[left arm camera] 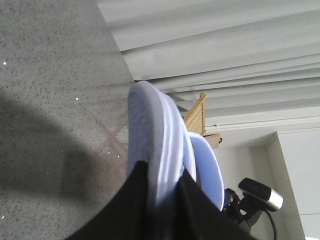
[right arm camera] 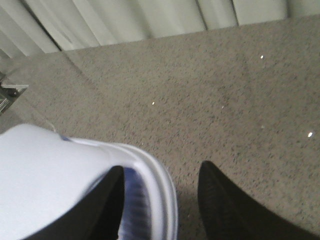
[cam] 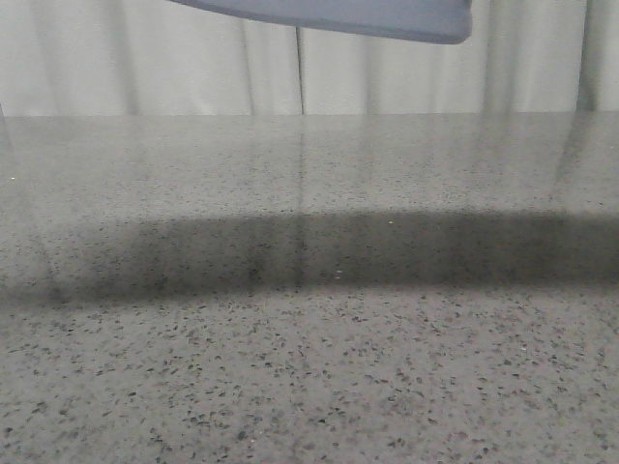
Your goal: Insert blue slippers together front up
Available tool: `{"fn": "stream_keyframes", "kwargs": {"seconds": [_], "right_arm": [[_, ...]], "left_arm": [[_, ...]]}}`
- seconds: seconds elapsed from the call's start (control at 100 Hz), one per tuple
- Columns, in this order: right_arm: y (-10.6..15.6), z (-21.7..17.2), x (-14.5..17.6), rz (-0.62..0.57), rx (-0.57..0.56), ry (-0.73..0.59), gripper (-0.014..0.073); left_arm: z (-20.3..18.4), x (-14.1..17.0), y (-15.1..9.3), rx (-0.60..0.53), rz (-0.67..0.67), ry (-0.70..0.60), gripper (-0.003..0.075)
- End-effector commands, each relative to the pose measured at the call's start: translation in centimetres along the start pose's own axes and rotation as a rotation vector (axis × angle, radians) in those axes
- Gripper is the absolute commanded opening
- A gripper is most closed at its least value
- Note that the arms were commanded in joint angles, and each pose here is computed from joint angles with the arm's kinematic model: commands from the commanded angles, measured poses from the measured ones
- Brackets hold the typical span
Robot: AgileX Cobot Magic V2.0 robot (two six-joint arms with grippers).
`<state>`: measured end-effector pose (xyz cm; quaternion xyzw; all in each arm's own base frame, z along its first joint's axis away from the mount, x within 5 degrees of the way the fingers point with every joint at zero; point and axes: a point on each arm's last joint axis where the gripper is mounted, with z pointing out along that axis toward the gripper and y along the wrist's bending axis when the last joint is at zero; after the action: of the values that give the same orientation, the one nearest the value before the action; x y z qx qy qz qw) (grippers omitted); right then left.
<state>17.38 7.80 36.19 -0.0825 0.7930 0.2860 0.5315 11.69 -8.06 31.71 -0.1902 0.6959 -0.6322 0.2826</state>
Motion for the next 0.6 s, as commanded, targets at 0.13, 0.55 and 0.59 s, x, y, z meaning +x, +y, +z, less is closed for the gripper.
{"fn": "stream_keyframes", "kwargs": {"seconds": [0.13, 0.55, 0.59], "right_arm": [[0.8, -3.6, -2.9, -0.091, 0.064, -0.276, 0.0301], [2.0, -8.4, -3.9, -0.193, 0.089, -0.481, 0.0300], [2.0, -8.4, -3.8, -0.193, 0.088, -0.479, 0.0300]], "left_arm": [[1.3, -0.8, -0.3, 0.001, -0.065, 0.036, 0.0016], [4.1, -2.7, 2.2, -0.053, -0.118, 0.048, 0.0016], [4.4, -2.9, 2.4, -0.045, -0.127, 0.046, 0.0016]]}}
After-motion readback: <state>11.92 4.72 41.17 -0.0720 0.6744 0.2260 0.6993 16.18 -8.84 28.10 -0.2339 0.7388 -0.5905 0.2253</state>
